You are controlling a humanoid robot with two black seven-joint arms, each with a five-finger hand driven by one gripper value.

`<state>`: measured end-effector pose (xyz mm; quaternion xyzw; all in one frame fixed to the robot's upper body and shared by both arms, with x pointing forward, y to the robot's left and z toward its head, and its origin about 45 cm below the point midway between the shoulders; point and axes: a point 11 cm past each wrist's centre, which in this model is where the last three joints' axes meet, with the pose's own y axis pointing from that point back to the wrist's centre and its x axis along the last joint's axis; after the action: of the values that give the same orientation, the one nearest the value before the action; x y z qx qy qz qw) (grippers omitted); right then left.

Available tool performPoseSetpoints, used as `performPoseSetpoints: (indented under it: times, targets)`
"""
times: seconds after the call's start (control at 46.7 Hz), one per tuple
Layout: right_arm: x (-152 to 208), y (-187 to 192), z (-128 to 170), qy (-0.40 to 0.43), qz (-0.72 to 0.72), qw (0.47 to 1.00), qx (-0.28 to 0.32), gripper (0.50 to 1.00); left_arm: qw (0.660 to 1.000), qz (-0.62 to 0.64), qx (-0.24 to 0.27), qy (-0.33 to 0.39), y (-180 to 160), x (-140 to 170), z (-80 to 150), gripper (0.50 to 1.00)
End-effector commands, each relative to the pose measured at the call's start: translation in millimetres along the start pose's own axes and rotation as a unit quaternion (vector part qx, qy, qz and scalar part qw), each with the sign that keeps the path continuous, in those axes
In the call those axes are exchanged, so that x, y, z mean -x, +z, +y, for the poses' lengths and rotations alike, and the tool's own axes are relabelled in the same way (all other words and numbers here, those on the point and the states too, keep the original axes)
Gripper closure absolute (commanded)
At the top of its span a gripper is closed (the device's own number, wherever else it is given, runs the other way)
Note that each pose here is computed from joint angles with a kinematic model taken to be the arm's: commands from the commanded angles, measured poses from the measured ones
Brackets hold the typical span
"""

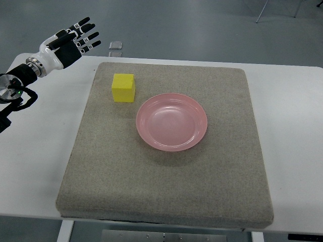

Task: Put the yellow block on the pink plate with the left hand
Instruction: 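Move the left hand toward the yellow cube beside the pink plate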

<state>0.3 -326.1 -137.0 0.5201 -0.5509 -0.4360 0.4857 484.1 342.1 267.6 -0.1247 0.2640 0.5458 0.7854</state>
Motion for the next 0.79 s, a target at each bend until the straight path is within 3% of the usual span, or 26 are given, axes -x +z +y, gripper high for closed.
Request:
performPoseSetpoints:
  times: [0.0,0.535,0.771]
  targets:
    - [0.0,0.1,0.0,0.000,0.000,1.000,0.000,0.576,1.000,0.001,-0.001,0.004,-2.1,-4.2,2.9,0.504]
    - [0.0,0.1,0.0,0.000,0.000,1.000,0.000,0.576,0.999,0.013,0.022,-0.026,9.0,0.7,5.6,0.504]
    - [0.0,-0.2,0.0,0.000,0.000,1.000,-0.001,0.576,0.995,-0.093,-0.029,-0.020,4.6,-3.6,9.2,0.504]
